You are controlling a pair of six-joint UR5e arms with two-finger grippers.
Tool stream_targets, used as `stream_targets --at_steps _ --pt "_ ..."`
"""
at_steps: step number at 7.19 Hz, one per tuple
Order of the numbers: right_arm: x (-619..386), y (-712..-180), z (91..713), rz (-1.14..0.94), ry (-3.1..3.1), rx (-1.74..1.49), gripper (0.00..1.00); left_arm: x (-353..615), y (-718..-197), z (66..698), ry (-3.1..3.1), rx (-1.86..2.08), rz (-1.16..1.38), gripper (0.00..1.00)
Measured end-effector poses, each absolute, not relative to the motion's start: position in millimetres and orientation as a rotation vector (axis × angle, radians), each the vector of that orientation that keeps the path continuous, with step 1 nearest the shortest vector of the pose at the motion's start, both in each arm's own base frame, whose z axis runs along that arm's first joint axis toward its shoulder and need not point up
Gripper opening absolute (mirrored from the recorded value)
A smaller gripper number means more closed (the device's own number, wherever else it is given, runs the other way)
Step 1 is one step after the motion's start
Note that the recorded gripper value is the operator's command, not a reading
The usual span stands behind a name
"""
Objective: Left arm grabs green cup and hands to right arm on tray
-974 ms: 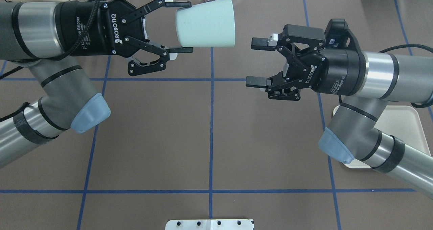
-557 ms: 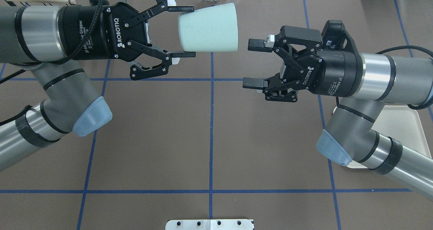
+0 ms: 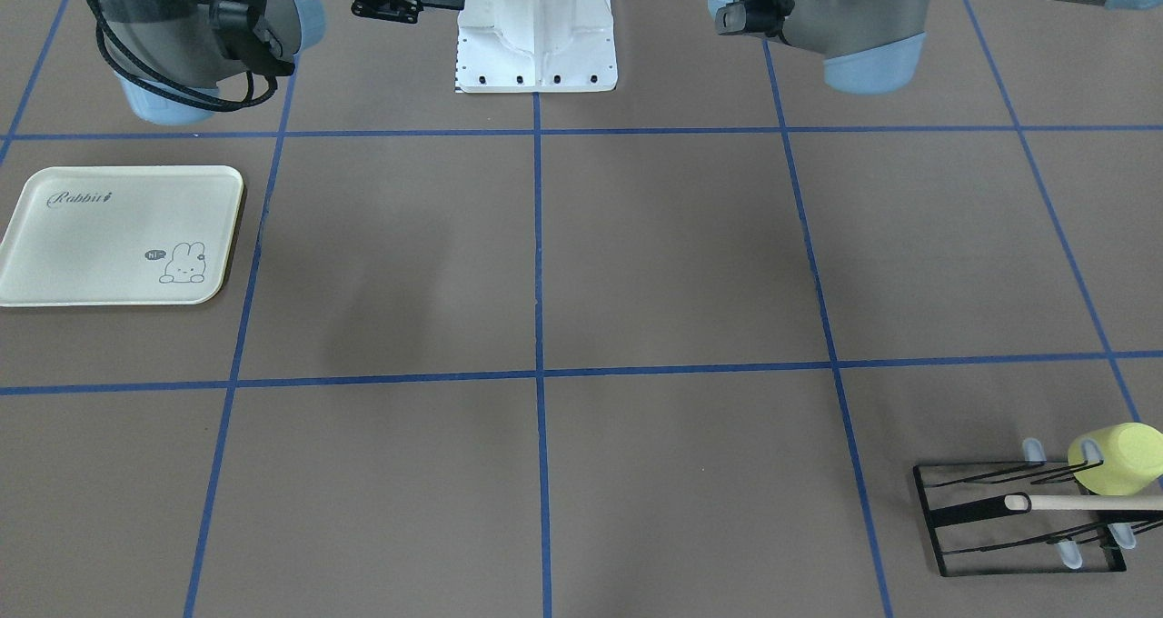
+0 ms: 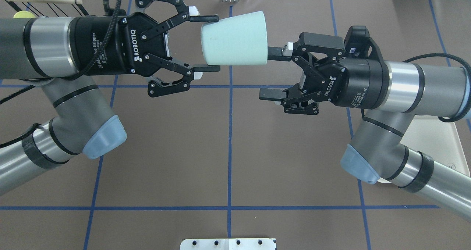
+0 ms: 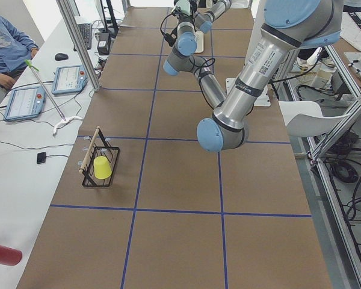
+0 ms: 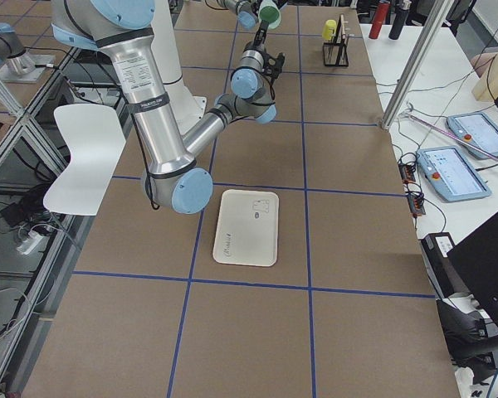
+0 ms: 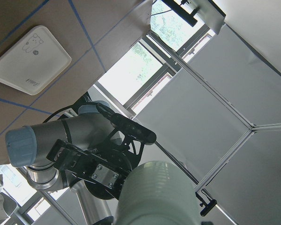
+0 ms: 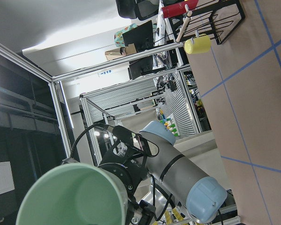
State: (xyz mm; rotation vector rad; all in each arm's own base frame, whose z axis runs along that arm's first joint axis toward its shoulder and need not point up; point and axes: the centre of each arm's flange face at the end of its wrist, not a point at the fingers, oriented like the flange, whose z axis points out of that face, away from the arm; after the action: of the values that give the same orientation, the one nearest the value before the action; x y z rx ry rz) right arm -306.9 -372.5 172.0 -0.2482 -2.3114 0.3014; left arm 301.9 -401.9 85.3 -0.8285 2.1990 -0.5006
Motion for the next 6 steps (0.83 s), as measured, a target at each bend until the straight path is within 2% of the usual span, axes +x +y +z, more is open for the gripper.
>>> stream_targets --at_steps 1,3,6 --pt "-308.4 -371.4 170.8 0.299 -2.314 -0.252 0.89 304.5 -400.6 85.1 2.200 -0.834 -0.502 0.00" --pt "-310.5 -368.5 169.4 0.290 -2.319 -0.259 0.70 309.6 -397.7 84.8 2.203 -0.843 -0.505 0.00" --pt "-312.5 -363.8 168.3 0.270 -2.334 -0.268 0.58 313.9 -396.0 85.7 2.199 -0.849 -0.506 0.00"
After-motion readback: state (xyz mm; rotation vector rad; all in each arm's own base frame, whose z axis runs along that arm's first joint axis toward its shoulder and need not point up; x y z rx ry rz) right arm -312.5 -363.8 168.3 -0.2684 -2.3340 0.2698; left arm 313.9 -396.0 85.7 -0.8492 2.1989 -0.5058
